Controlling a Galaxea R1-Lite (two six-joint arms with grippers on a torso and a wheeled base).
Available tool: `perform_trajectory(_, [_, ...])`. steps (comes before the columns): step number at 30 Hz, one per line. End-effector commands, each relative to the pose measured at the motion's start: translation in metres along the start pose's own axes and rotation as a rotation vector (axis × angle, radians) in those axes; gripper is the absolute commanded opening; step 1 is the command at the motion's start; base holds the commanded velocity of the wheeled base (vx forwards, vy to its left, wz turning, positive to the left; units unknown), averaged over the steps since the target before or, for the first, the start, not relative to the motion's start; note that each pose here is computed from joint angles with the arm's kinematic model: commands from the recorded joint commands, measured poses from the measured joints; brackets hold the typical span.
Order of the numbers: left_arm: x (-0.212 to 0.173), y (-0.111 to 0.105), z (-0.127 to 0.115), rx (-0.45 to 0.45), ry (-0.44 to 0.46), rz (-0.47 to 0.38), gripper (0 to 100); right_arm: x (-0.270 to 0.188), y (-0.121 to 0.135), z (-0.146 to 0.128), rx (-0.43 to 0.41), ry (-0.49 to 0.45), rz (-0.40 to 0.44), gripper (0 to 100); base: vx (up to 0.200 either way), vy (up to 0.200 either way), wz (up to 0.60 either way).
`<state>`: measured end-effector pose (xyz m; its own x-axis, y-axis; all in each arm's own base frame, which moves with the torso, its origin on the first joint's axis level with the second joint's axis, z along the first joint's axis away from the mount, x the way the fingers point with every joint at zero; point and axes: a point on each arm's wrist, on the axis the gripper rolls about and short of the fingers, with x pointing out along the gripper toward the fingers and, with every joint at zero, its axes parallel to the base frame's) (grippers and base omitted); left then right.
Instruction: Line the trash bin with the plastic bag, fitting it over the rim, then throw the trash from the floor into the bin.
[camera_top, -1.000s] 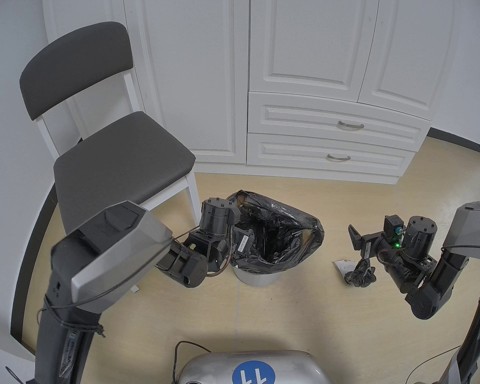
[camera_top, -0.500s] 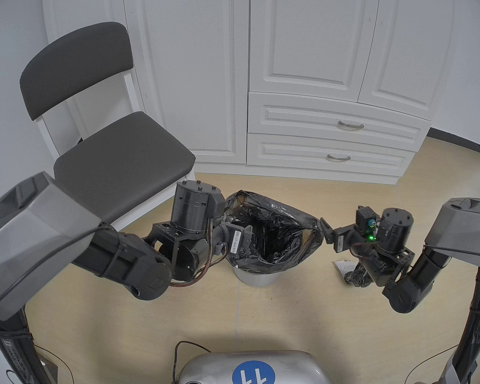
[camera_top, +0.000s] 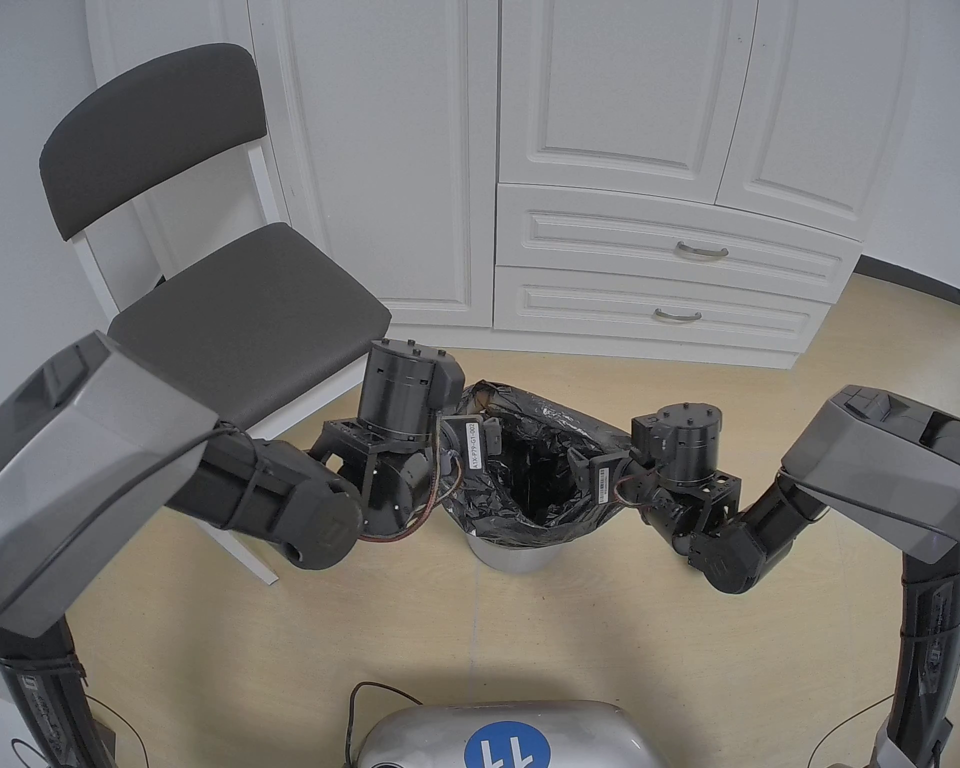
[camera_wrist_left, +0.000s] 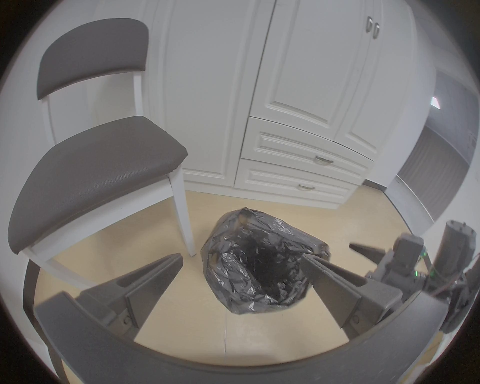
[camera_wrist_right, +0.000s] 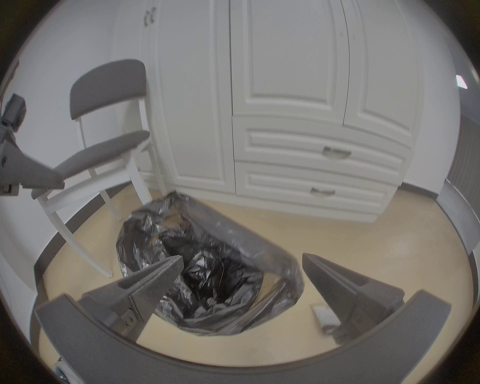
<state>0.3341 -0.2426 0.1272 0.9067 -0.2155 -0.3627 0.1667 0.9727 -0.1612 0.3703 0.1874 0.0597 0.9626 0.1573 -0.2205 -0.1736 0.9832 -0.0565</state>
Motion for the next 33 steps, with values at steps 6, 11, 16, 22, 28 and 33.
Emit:
perform_trajectory(6, [0.033,0.013,-0.016,-0.057,-0.03,0.135,100,0.031,0.019,0.004,0.152,0.137,-0.017,100,0.0,0.0,0.0])
perform_trajectory(11, [0.03,0.013,-0.012,-0.06,-0.045,0.131,100,0.062,0.025,-0.009,0.172,0.114,-0.099,100,0.0,0.0,0.0])
perform_trajectory(16, [0.032,0.013,-0.014,-0.062,-0.046,0.131,100,0.092,0.02,-0.025,0.17,0.087,-0.183,100,0.0,0.0,0.0])
perform_trajectory(22, [0.033,0.011,-0.016,-0.061,-0.046,0.127,100,0.114,0.006,-0.025,0.196,0.052,-0.229,100,0.0,0.0,0.0])
perform_trajectory(28, [0.038,0.011,-0.02,-0.056,-0.044,0.142,100,0.155,-0.004,-0.015,0.305,-0.134,-0.337,100,0.0,0.0,0.0])
perform_trajectory(33, [0.04,0.011,-0.021,-0.06,-0.053,0.14,100,0.162,-0.008,-0.04,0.302,-0.115,-0.33,100,0.0,0.0,0.0])
